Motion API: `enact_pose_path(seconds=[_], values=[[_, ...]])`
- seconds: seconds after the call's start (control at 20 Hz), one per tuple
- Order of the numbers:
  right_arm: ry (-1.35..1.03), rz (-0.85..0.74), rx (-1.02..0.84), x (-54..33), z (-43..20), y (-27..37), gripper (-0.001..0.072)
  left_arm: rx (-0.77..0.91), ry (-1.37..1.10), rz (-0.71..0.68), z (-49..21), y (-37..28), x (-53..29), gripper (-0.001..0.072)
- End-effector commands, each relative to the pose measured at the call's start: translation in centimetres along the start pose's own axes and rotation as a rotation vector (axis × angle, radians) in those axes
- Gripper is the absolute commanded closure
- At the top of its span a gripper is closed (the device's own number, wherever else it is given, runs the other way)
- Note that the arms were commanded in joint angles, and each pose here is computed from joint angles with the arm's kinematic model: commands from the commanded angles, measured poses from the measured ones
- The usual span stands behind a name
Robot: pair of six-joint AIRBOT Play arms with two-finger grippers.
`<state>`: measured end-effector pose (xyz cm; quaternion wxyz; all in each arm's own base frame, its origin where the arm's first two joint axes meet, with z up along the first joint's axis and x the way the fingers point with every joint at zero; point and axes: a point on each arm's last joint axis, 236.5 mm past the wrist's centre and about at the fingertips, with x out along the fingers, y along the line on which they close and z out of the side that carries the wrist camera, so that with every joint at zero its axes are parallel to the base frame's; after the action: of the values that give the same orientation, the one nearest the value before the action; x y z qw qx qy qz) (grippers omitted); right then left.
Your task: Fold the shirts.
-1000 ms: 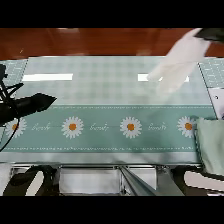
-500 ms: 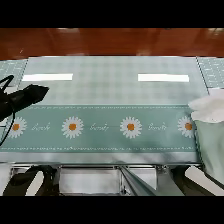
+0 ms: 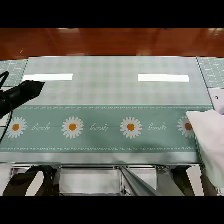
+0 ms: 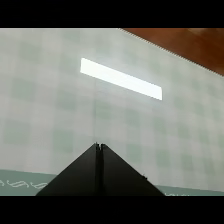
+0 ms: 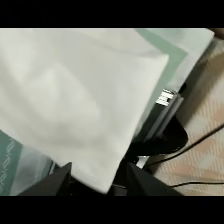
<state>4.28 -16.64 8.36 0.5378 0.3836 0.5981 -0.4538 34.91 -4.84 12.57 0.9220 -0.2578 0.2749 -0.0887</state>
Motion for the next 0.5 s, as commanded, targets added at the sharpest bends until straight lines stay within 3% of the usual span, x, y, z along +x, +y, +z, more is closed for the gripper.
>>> enact_pose_path(seconds=[0.0, 0.15, 0.25, 0.3, 0.45], values=[[0.041, -0.082, 0.040, 2.2, -1.3, -2.2, 0.0298, -0.008, 0.005, 0.015, 0.0, 0.7, 0.8, 0.0684], [-0.026, 0.095, 0.026, 0.0, 1.8, 1.8, 0.0325, 0.037, -0.004, 0.034, 2.1, 1.3, 2.5, 0.0684], [-0.099, 0.391, -0.030, -4.2, 4.9, 8.8, 0.0616, 0.063, 0.007, 0.005, 5.2, -0.1, 3.7, 0.0684], [-0.150, 0.589, -0.103, -7.5, 6.1, 13.9, 0.0690, 0.080, 0.024, -0.023, 6.9, -1.4, 4.2, 0.0684], [-0.334, 1.056, -0.408, -19.4, 4.5, 28.8, 0.0691, 0.180, 0.088, -0.175, 10.9, -8.6, 5.8, 0.0685]])
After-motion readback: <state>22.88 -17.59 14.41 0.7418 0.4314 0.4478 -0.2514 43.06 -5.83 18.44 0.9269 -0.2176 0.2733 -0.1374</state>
